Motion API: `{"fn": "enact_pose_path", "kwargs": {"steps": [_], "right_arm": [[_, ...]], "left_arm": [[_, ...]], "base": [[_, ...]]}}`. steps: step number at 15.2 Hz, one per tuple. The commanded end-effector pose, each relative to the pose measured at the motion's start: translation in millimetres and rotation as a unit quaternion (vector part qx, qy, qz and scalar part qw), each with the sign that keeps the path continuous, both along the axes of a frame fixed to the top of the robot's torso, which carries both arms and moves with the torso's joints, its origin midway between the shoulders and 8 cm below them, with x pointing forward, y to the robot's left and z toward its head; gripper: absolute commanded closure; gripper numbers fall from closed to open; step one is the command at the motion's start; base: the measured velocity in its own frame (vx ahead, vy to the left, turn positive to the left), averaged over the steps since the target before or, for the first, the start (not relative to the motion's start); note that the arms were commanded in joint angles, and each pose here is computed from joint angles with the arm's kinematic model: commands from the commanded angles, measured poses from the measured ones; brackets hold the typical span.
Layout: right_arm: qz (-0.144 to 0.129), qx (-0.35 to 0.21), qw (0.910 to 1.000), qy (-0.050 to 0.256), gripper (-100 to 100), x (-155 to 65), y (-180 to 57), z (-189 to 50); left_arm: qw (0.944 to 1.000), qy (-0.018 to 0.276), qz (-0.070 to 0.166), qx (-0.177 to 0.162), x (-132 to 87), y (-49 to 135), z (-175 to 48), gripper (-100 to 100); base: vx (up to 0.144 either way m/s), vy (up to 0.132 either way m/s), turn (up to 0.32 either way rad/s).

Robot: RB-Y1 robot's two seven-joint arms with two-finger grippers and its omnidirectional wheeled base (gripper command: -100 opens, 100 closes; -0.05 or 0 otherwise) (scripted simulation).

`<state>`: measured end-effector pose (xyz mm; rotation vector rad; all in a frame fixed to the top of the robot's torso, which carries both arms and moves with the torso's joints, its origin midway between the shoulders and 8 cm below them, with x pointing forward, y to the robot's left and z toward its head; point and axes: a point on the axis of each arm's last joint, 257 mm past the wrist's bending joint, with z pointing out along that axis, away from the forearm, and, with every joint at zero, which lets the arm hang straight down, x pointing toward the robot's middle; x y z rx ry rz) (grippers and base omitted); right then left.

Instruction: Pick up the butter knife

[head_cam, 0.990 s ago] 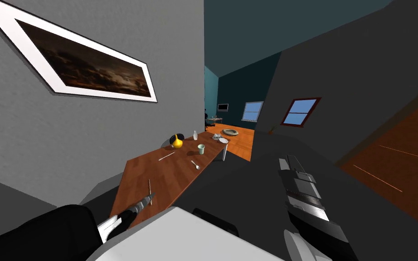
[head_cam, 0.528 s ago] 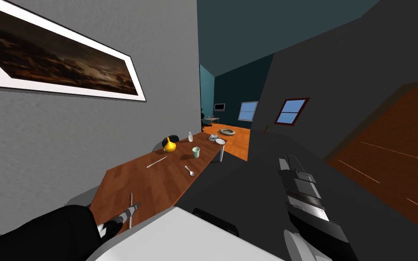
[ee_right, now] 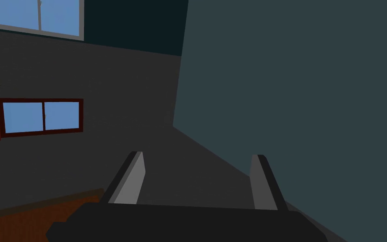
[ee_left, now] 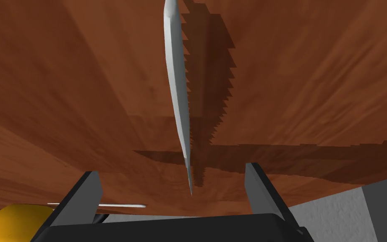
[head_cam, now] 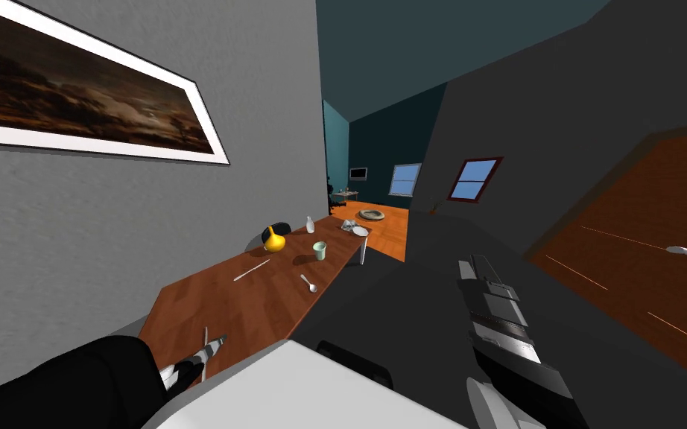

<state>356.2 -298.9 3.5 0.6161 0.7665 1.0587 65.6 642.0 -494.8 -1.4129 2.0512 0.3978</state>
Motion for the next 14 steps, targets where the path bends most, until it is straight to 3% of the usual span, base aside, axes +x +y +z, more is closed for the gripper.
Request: {"fn": "enact_pose_path", "kwargs": {"steps": [1,3,4,8,14], "right_arm": [[0.0,0.0,1.0,0.0,0,0.0,0.0,0.0],[0.0,0.0,1.0,0.0,0,0.0,0.0,0.0],[0.0,0.0,1.0,0.0,0,0.0,0.0,0.0],[0.0,0.0,1.0,0.0,0,0.0,0.0,0.0],[0.0,0.0,1.0,0.0,0,0.0,0.0,0.0]], "left_arm": [[1.0,0.0,0.002,-0.001,2.8,0.1,-6.1,-100],[1.0,0.0,0.002,-0.001,2.2,-0.3,-5.1,-100],[1.0,0.0,0.002,-0.001,2.4,-0.3,-5.6,100],[1.0,0.003,0.004,0.001,-1.0,1.2,-5.6,100],[1.0,0.002,-0.005,0.001,-5.5,-0.3,11.2,100]], "base": [[-0.033,0.046,-0.037],[-0.022,0.03,-0.02],[-0.006,0.009,-0.002],[-0.001,0.001,0.004],[0.029,-0.043,0.032]]}}
